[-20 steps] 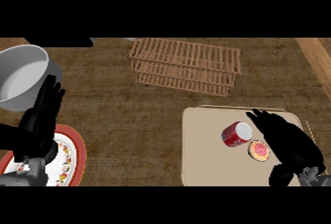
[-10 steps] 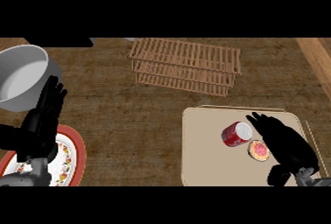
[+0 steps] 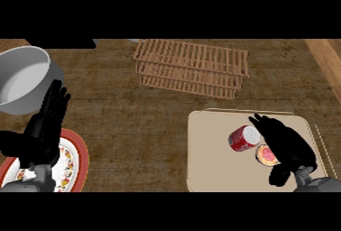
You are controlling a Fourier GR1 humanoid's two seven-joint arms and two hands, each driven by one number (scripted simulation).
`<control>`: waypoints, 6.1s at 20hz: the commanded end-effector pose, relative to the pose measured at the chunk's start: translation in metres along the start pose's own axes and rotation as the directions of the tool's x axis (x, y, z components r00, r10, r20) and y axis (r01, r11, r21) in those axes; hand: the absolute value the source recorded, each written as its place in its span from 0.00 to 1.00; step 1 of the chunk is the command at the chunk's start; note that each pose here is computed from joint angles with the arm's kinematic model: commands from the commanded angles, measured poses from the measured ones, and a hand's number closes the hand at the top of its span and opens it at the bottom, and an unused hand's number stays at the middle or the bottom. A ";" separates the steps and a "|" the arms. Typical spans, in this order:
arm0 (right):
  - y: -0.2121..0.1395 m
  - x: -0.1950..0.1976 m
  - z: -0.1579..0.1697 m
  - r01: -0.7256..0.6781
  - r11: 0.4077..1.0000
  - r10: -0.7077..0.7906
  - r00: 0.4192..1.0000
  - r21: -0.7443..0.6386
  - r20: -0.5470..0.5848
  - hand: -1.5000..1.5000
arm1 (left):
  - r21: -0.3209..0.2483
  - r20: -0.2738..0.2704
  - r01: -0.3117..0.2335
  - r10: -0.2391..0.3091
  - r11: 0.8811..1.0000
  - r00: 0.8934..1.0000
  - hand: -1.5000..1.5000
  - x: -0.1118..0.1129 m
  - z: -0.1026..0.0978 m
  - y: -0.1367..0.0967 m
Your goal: Pick the cupcake from the tray and place it in the tiered shelf
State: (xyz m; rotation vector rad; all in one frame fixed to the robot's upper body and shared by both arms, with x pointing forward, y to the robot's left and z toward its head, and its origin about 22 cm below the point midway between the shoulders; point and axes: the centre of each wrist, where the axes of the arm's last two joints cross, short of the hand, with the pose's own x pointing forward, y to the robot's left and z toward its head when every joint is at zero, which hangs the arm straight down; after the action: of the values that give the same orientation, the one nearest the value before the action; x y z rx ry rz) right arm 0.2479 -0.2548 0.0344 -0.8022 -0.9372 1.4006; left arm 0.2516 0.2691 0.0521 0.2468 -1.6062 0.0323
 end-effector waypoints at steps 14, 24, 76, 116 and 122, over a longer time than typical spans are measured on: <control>0.026 0.033 -0.030 -0.090 0.993 0.093 0.995 -0.082 0.025 1.00 | -0.004 0.003 -0.013 0.013 1.000 1.000 0.50 0.008 0.001 -0.013; 0.023 0.191 -0.010 0.263 0.950 -0.296 0.931 -0.170 -0.214 1.00 | -0.062 0.017 -0.012 0.013 0.998 1.000 0.50 0.006 -0.011 -0.015; -0.165 0.217 -0.095 0.382 0.428 -0.683 0.730 -0.819 -0.016 1.00 | -0.020 0.016 0.003 -0.003 1.000 1.000 0.50 0.003 -0.015 -0.010; -0.166 0.073 0.007 0.548 -0.031 -0.881 0.380 -0.836 0.281 0.00 | 0.062 -0.029 -0.006 0.008 0.998 1.000 0.50 -0.007 0.008 0.021; -0.138 0.042 0.081 0.571 -0.025 -0.874 0.386 -0.820 0.296 0.00 | 0.020 -0.028 -0.005 0.005 1.000 1.000 0.50 -0.005 0.006 -0.011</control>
State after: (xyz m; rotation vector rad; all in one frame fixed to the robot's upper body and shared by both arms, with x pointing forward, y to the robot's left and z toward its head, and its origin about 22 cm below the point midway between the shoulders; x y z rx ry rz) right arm 0.2803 -0.2038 0.1846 -0.9309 -1.5216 -0.4008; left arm 0.2474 0.2768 0.0506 0.2779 -1.5827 0.0681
